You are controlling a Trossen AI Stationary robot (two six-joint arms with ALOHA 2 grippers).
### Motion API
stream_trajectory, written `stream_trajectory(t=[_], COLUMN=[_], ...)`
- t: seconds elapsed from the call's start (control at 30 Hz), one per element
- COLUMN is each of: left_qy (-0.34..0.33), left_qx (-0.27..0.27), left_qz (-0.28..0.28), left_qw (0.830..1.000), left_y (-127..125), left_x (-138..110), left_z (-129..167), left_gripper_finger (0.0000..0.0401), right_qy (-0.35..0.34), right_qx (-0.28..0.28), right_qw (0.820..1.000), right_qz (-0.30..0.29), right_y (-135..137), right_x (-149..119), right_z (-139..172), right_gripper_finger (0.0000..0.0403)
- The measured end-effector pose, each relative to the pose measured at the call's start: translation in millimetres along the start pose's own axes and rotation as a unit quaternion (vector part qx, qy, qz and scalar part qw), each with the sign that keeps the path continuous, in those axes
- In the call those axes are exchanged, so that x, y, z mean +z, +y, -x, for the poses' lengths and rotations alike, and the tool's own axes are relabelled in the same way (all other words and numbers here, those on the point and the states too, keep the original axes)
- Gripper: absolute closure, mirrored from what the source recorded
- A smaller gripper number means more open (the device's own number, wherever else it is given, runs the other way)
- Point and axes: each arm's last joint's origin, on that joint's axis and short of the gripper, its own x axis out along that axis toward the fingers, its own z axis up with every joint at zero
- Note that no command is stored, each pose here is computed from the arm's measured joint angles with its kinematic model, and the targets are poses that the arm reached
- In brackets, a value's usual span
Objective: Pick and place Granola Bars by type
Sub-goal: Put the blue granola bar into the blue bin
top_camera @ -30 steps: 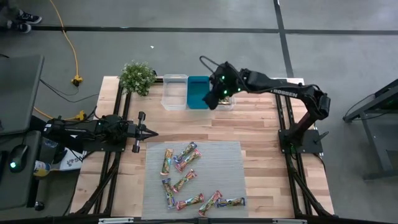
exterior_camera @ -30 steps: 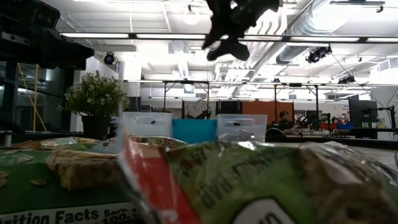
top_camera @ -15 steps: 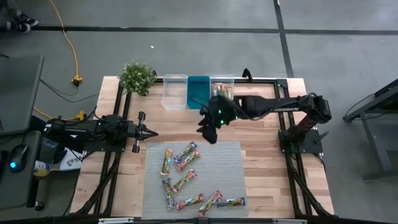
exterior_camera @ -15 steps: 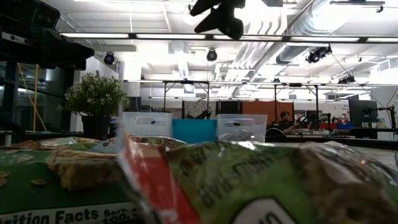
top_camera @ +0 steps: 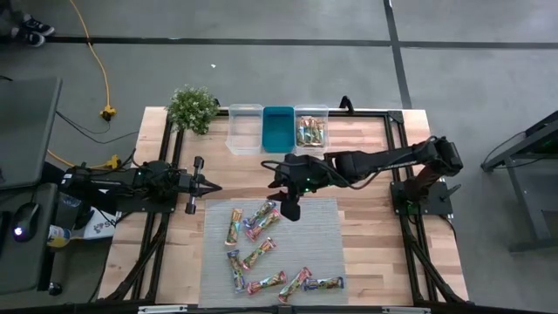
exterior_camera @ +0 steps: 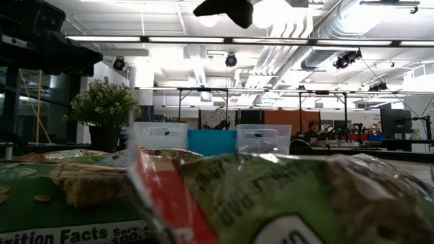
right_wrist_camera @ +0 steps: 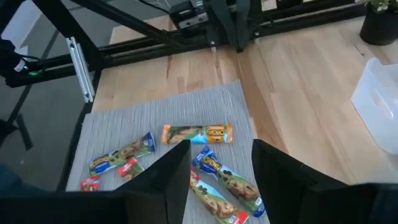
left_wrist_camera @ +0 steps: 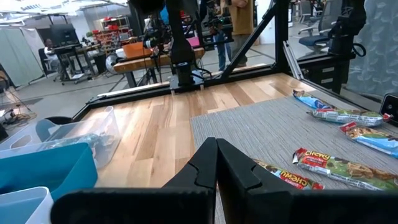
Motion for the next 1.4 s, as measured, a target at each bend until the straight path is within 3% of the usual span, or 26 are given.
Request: stream_trajectory(t=[0.3,0.43,0.53,0.8,0.93,1.1,1.4], left_qy=[0.000,0.001,0.001,0.001,0.001,0.001,0.001], left_qx=[0.000,0.002,0.003,0.003,0.003,0.003,0.003], left_qz=[0.000,0.000,0.000,0.000,0.000,0.000,0.000], left_qw=[1.000,1.000,1.000,1.000,1.000,1.000,1.000], left_y=[0.0,0.1,0.2,0.2,0.2,0.2,0.2], left_x=[-0.1,0.0,-0.1,-0.2,-0.1,-0.1,-0.2], left_z=[0.0,0.0,0.0,-0.1,0.0,0.0,-0.1], left_gripper_finger=[0.0400,0.0400,0.0400,0.0400,0.0400,0.0400,0.0400], right_qy=[-0.067,-0.093,-0.085,-0.075,-0.034,0.073,0.237], right_qx=[0.024,0.060,0.089,0.101,0.120,0.150,0.144], right_qw=[0.997,0.994,0.992,0.991,0.990,0.984,0.958], right_qz=[-0.019,-0.010,0.006,0.044,0.061,0.065,0.078], right_y=[1.1,7.9,11.8,19.2,24.1,35.3,87.2], right_x=[4.9,3.3,-2.5,-8.9,-16.5,-39.8,-91.5], right_z=[-31.4,-48.9,-59.9,-65.0,-63.1,-61.5,-43.8], right_gripper_finger=[0.0249,0.0249,0.0249,0.0249,0.0249,0.0249,0.0249])
